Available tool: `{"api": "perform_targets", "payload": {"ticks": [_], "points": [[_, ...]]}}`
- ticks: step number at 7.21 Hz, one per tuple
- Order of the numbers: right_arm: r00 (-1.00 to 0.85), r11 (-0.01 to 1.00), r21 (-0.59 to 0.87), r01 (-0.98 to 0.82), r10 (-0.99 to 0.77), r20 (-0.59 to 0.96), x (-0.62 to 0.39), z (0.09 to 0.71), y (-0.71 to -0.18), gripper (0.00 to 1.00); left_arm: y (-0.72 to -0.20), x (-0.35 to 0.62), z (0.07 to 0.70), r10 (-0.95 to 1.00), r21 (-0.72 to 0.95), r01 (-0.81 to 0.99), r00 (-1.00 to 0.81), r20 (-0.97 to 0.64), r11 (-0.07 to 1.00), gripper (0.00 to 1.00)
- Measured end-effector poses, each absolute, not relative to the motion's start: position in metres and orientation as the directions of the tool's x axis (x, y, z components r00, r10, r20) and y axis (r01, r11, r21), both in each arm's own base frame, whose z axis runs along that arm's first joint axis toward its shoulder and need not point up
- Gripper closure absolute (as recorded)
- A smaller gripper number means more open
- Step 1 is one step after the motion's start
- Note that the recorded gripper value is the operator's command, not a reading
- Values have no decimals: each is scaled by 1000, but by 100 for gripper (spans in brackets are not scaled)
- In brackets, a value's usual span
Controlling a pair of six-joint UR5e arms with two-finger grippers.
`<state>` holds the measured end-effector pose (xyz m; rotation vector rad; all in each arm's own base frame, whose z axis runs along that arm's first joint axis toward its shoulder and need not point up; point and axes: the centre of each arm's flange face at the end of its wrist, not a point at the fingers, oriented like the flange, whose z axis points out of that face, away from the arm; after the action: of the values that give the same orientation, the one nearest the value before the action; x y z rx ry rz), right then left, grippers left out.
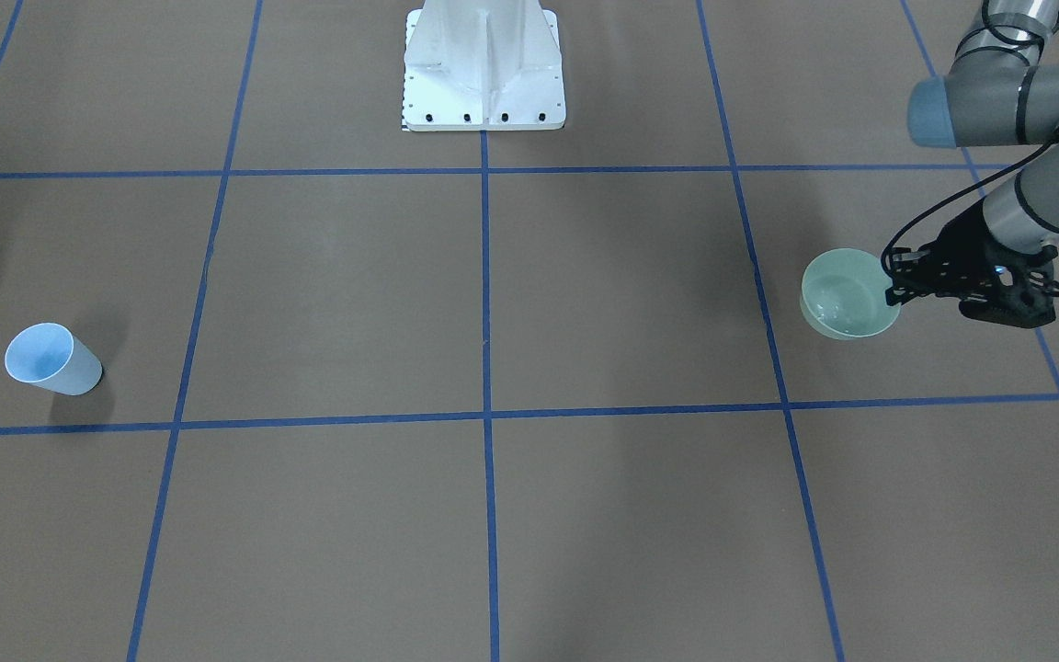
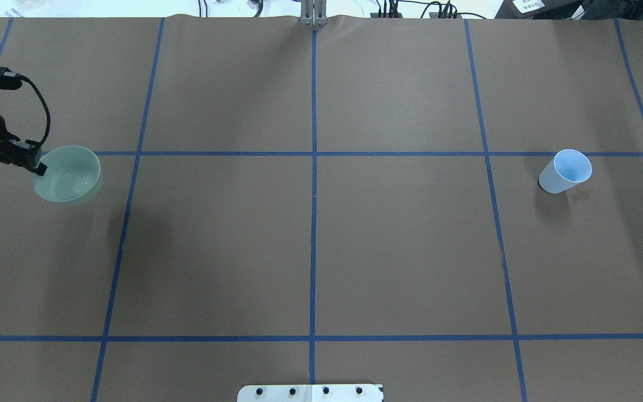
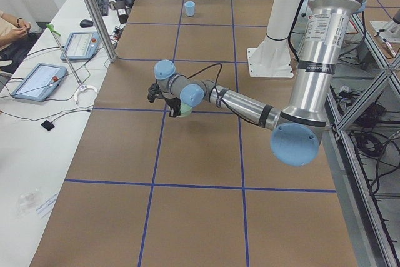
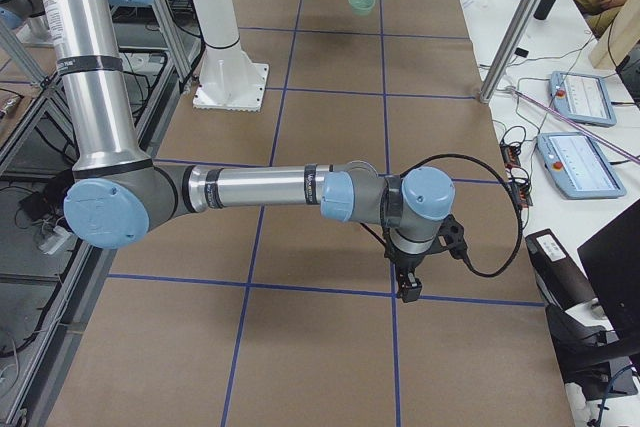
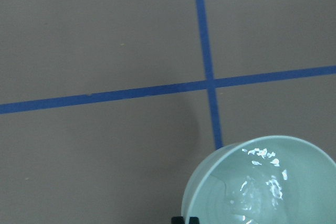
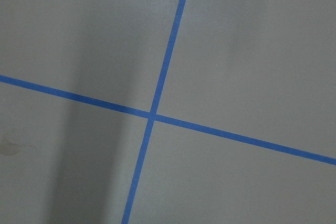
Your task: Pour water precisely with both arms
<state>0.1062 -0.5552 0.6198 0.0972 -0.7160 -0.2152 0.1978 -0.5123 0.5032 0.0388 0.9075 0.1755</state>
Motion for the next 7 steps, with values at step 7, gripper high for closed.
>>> {"api": "perform_targets", "payload": {"ticks": [7], "points": [[735,974,166,154,-225,639,107,613,-560,0,-465,169,602,165,134,-97,590,-790,986,80]]}}
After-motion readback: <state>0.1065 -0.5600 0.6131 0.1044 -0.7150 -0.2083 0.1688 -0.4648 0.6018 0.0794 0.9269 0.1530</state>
